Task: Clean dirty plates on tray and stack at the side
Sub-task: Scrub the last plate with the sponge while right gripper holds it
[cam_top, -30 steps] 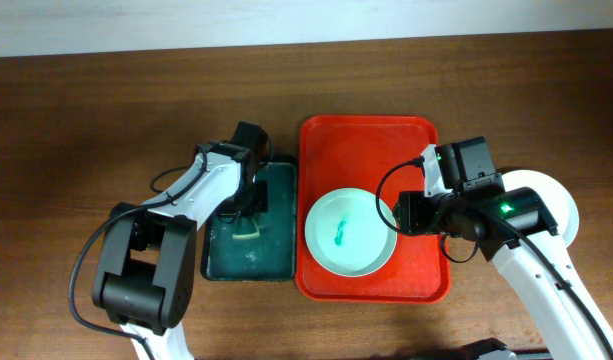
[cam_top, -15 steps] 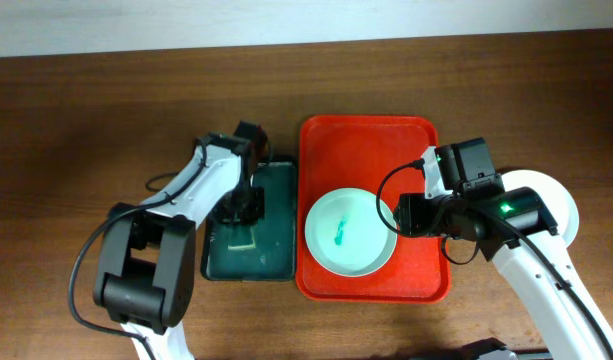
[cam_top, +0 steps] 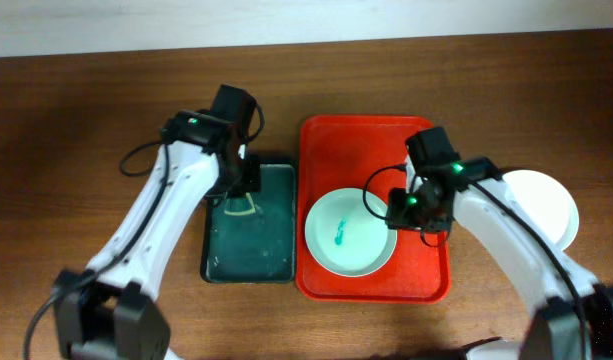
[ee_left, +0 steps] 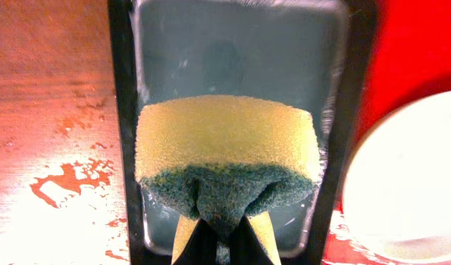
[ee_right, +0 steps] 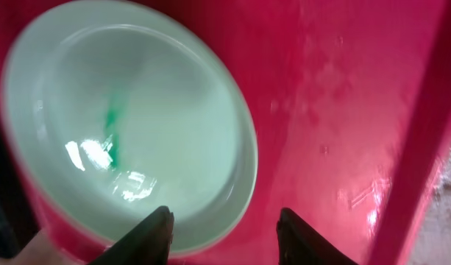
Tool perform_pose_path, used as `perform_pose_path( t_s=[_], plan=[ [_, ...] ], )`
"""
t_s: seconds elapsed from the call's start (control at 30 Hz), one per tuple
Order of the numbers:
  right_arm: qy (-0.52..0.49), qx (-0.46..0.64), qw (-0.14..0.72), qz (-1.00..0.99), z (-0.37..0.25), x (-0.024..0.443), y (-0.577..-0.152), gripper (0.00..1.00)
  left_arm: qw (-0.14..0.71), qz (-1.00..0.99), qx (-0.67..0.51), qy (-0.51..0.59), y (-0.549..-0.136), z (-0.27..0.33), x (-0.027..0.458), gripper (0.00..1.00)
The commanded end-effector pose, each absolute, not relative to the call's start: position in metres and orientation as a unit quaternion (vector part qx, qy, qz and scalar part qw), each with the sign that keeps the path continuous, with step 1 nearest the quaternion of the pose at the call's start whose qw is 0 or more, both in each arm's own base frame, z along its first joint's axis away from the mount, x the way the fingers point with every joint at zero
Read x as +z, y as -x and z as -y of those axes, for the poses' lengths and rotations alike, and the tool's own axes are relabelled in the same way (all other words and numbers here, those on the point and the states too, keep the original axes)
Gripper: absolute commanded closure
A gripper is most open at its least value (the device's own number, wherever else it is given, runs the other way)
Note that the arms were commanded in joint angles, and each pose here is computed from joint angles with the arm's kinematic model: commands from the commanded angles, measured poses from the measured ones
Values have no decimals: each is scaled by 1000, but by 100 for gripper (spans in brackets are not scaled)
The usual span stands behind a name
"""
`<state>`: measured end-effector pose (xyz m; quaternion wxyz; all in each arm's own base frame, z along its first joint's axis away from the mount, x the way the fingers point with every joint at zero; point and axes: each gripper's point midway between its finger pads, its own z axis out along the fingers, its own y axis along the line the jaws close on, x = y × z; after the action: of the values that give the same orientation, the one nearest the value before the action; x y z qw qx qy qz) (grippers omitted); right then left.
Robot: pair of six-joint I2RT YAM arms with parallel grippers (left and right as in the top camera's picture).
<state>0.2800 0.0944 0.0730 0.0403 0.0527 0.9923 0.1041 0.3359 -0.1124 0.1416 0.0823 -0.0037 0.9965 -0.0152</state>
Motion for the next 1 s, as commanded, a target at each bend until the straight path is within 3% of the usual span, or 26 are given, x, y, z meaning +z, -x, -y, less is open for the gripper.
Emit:
perform_pose_path(
  t_s=[0.0, 0.1, 0.23, 0.4, 0.6, 0.73, 0.8, 0.97],
  plan=[
    [-77, 105, 8, -991, -76, 40, -293, 53, 81, -996, -42, -9, -331, 128, 148, 100],
    [-44, 214, -28, -976, -89, 25, -293, 69, 84, -995, -49, -34, -327, 147, 148, 100],
    [-36, 206, -61, -976, -95, 3, -275, 70, 119, -988, -69, -76, -331, 183, 152, 100],
    [-61, 126, -55, -989, -76, -12, -272, 95, 114, -982, -93, -121, -329, 229, 130, 100],
    [-70, 122, -54, -989, -75, -13, -273, 96, 36, -964, -183, -187, -307, 317, 57, 100],
    [-71, 121, -59, -988, -75, -13, -271, 96, 8, -960, -189, -207, -295, 341, 16, 100],
    [-71, 121, -60, -988, -75, -13, -270, 96, -6, -962, -180, -204, -291, 338, 3, 100],
    [-71, 120, -63, -988, -74, -12, -269, 96, 29, -991, 70, -115, -314, 242, -16, 100]
  ],
)
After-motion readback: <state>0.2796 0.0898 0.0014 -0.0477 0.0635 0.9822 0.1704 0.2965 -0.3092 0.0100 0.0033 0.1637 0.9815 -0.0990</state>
